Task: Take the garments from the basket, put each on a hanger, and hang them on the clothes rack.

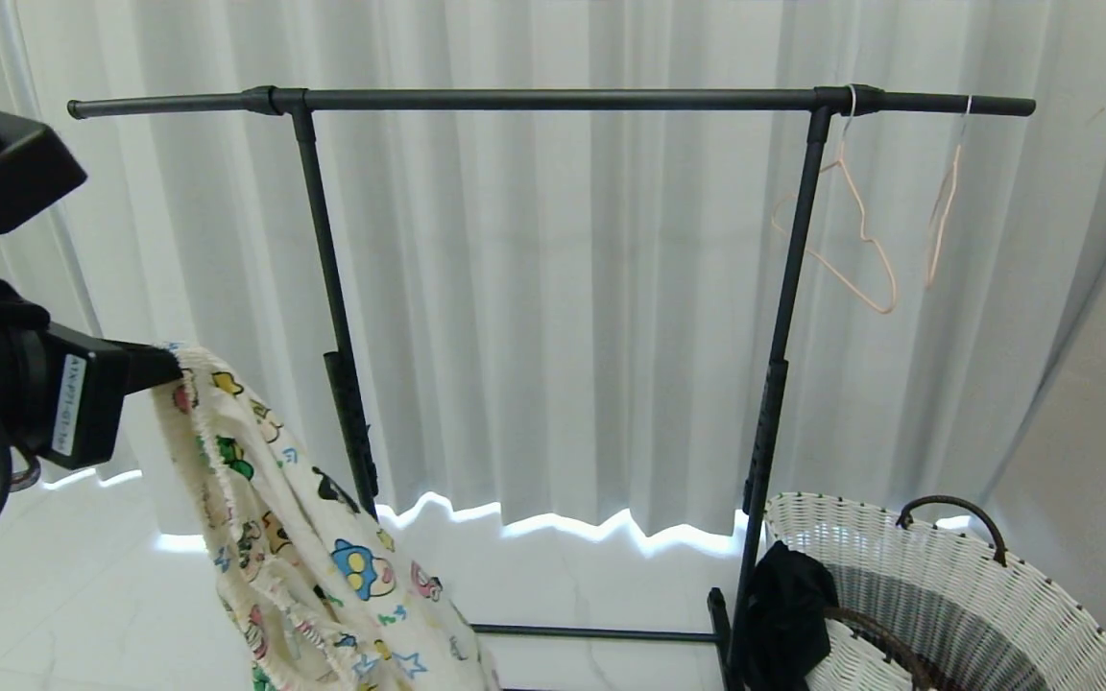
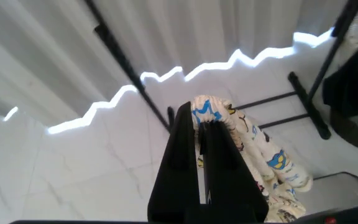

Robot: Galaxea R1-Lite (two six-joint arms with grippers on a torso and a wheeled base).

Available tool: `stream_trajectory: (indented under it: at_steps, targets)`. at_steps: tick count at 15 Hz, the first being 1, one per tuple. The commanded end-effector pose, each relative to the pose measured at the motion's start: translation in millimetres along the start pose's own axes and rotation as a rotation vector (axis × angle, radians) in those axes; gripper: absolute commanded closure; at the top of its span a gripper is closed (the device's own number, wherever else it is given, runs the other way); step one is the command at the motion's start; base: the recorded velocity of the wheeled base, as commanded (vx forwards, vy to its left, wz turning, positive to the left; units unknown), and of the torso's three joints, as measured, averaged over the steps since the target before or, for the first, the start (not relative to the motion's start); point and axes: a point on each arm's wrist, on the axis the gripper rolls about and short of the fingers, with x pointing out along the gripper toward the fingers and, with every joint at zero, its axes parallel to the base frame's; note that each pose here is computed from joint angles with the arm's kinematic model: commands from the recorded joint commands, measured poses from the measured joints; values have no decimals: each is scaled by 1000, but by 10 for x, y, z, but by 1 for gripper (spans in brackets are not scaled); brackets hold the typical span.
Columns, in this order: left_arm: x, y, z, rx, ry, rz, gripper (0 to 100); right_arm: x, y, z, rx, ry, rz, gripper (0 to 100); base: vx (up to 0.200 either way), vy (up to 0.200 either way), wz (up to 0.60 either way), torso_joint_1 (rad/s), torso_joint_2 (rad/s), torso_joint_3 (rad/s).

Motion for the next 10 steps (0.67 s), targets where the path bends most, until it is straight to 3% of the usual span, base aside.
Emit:
stream_trajectory:
  at_steps: [1,4,7,10]
  targets:
    - [-101,75,-118,-28,0,48,100,-57,-72,-142,23,6,-39,0,0,0,0,0,0,0]
    - [-76,67,-154,-29,-42,64,100,0,-50,-135,74,-35,-17,0,0,0,0,7,-33,-27]
    - [-52,47,-248,-23,-85,79,100,11,-45,-120,77,-46,-10,0,0,0,0,115,-344,-225]
    - [-120,59,-328,7,-87,101,100,6,-49,-103,81,-59,-10,0,0,0,0,159,-439,-276]
